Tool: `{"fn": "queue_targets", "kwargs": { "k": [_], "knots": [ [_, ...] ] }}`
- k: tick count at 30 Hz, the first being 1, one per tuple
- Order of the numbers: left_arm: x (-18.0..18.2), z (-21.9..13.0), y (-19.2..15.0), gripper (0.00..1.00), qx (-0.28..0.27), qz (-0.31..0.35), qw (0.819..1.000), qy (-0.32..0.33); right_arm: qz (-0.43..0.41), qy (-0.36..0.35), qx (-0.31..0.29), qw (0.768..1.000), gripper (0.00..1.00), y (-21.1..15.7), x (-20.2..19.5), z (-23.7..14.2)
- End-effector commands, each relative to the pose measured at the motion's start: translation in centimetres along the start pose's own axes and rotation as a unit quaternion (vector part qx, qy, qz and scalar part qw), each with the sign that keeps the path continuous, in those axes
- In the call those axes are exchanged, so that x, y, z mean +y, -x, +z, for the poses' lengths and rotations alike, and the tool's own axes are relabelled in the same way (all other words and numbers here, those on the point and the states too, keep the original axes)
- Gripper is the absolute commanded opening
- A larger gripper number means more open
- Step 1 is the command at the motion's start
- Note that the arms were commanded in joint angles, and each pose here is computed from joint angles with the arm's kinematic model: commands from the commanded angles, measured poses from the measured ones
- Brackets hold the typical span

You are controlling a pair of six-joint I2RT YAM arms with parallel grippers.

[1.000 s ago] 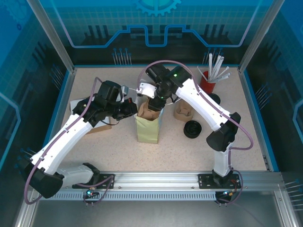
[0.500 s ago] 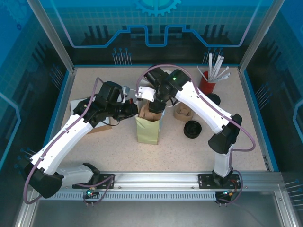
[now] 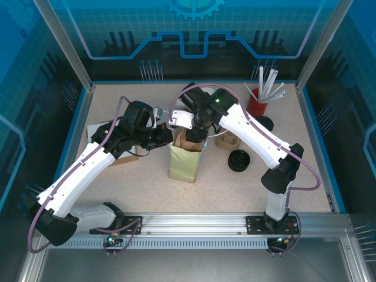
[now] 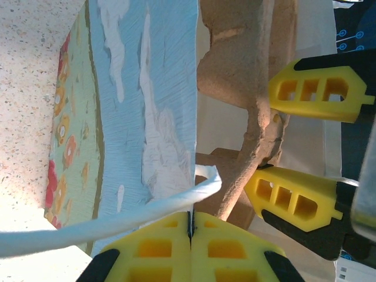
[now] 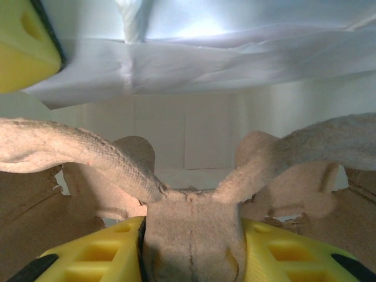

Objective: Pack the takeout coffee

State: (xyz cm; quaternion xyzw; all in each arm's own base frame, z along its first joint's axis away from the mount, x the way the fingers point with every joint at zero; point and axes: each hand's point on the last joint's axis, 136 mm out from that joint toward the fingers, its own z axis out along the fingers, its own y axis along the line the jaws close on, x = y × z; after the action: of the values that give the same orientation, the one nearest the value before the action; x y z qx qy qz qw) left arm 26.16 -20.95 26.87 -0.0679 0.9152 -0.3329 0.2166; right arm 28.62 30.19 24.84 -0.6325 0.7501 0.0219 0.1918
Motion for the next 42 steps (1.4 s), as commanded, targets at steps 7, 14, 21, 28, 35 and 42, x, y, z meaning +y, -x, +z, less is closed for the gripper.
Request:
{"fn": "queue_targets", "kwargs": {
  "k": [7, 14, 21, 28, 35, 42],
  "knots": [
    [-1.4, -0.9, 0.7, 0.03, -0.036, 0.042, 0.998, -0.022, -0.019, 0.027, -0.028, 0.999, 0.41, 0.5, 1.7, -1.7],
    [-1.6, -1.1, 0.5, 0.03, -0.052, 0.057, 0.996, -0.035, -0.009, 0.061, 0.033, 0.998, 0.41, -1.7, 2.6, 1.5],
    [-1.6, -1.0, 0.3, 0.02, -0.052, 0.064, 0.996, -0.034, 0.005, 0.052, 0.061, 0.997, 0.41, -2.5, 1.6, 2.8],
    [-1.1, -1.0, 0.0, 0.04, -0.057, 0.061, 0.996, -0.027, 0.003, 0.086, 0.093, 0.992, 0.41, -3.6, 2.7, 4.2],
    [-0.6, -1.5, -0.1, 0.04, -0.068, 0.057, 0.996, -0.022, 0.003, 0.089, 0.093, 0.992, 0.41, -4.0, 3.0, 4.3],
    [-0.4, -1.6, -0.4, 0.04, -0.072, 0.053, 0.996, -0.023, 0.029, 0.103, 0.1, 0.989, 0.41, -4.0, 2.8, 4.5]
  ]
}}
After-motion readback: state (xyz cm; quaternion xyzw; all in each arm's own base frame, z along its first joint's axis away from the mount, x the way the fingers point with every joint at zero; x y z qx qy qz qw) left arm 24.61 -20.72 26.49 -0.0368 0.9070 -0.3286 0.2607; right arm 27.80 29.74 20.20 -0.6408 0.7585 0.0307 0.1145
